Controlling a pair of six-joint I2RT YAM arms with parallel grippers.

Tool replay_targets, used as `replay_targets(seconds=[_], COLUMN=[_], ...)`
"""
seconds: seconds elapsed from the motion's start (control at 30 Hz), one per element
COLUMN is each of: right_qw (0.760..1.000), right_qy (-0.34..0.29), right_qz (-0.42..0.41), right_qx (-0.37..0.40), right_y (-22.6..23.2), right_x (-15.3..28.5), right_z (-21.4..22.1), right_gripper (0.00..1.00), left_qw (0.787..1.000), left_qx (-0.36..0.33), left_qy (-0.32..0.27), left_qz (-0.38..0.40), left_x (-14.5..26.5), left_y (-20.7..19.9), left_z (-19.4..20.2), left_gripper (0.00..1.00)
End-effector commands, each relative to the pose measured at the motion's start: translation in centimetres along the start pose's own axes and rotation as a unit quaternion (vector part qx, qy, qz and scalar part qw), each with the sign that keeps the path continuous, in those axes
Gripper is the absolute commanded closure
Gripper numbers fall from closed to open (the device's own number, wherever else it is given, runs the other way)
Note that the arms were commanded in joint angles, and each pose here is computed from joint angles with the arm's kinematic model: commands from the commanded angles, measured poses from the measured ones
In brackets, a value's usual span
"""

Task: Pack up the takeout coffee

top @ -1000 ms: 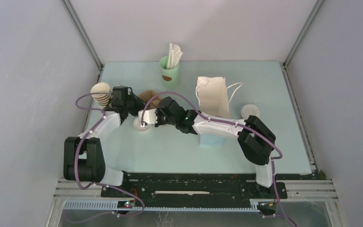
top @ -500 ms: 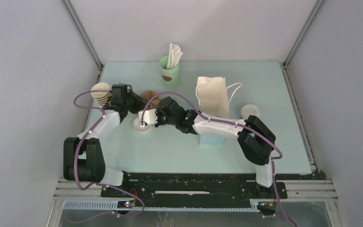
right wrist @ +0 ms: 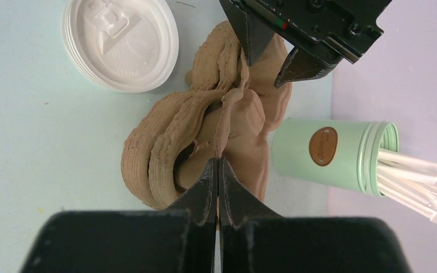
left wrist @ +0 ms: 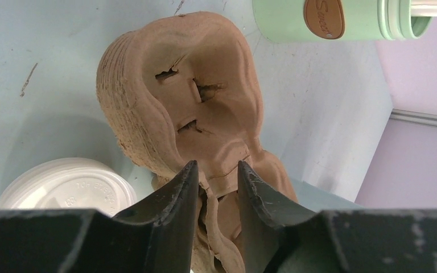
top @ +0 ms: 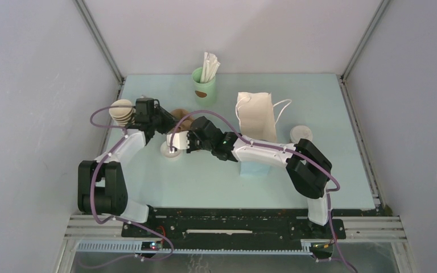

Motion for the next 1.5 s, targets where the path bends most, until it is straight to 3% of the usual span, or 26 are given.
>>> replay_targets(seconds=[0.0,0.17,0.3,0.47,0.73,1.0,1.27,1.47], right_qw=[0.998,0.998,0.999,0.998,0.998,0.998,0.997,0.997], right_qy=[-0.055,-0.054,-0.049,-0.058,-0.060,-0.065,-0.067,-0.066], right_qz=[0.039,0.038,0.017,0.002,-0.006,-0.006,-0.010,-0.008], right_qx=[0.005,0.005,0.011,0.023,0.027,0.025,0.027,0.028], right_y=[-2.8,-2.8,-2.0,-1.7,-1.8,-2.2,-2.0,-2.2], right_x=[2.4,2.2,2.3,2.3,2.7,3.0,2.9,3.0], right_z=[-3.6,-3.5,-2.9,-2.7,-2.7,-2.7,-2.9,-2.9], right_gripper=[1.00,1.00,1.00,1.00,1.00,1.00,1.00,1.00], left_qw=[1.000,1.000,0.995,0.971,0.922,0.906,0.903,0.894], left_qx=[-0.009,-0.019,-0.098,-0.238,-0.364,-0.383,-0.391,-0.397], left_qy=[-0.018,-0.015,-0.026,0.011,0.129,0.177,0.178,0.205], left_qz=[0.014,0.014,0.014,-0.017,-0.040,-0.019,-0.021,-0.023], left_x=[0.2,0.5,1.4,1.7,-0.1,-0.8,-2.4,-2.1], left_y=[-1.1,-1.1,-1.8,-3.6,-4.3,-4.5,-5.3,-4.5], left_z=[-0.9,-0.6,-1.8,-3.0,-0.9,-0.3,-0.7,0.5], left_gripper=[0.63,0.60,0.49,0.38,0.43,0.41,0.53,0.46])
Point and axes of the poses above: each gripper's point midway between its finger pads, its own x axis back along the fingers, its own y axis along the line the jaws close on, z = x × y, the point moved 3 cm from there along x, back along the fingers, and after that the axes turned 13 degrees about -x, right-handed, at the moved point
